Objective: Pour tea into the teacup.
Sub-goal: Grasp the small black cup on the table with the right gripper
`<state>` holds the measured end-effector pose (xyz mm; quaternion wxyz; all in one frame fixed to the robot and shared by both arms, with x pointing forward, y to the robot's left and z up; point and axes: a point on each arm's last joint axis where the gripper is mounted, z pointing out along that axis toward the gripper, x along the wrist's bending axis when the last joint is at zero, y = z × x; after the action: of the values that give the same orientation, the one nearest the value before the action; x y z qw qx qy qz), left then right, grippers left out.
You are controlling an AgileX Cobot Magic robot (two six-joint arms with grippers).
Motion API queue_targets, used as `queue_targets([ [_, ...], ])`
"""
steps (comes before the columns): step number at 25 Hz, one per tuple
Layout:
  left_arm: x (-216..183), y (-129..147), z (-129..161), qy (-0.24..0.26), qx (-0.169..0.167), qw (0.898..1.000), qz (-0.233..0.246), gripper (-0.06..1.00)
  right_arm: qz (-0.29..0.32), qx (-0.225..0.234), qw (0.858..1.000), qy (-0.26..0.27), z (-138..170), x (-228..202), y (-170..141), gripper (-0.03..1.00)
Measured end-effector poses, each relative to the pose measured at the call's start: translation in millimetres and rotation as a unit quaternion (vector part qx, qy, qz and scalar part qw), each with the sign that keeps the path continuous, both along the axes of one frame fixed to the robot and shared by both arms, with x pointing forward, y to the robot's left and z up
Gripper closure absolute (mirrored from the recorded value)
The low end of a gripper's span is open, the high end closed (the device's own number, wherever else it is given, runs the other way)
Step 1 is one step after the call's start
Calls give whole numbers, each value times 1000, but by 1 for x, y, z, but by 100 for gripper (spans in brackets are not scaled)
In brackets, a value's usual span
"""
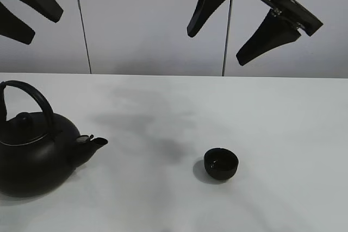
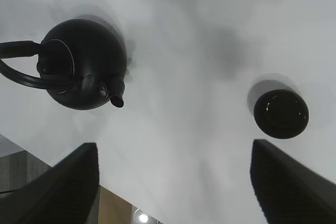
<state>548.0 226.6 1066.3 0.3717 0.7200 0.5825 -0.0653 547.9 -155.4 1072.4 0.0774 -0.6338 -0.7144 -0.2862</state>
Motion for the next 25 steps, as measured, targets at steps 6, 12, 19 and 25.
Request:
queue_targets([
  [6, 0, 0, 0, 0, 0, 1000, 0, 49, 0, 0, 1000, 1, 0, 0, 0, 42],
  [12, 0, 0, 0, 0, 0, 1000, 0, 49, 62, -41, 997, -20, -3, -2, -4, 42],
  [19, 0, 0, 0, 0, 0, 1000, 0, 49, 111, -109, 987, -29, -8, -4, -12, 42],
  [25, 0, 0, 0, 0, 0, 1000, 0, 49, 180, -142, 973, -28, -12, -14, 0, 40],
])
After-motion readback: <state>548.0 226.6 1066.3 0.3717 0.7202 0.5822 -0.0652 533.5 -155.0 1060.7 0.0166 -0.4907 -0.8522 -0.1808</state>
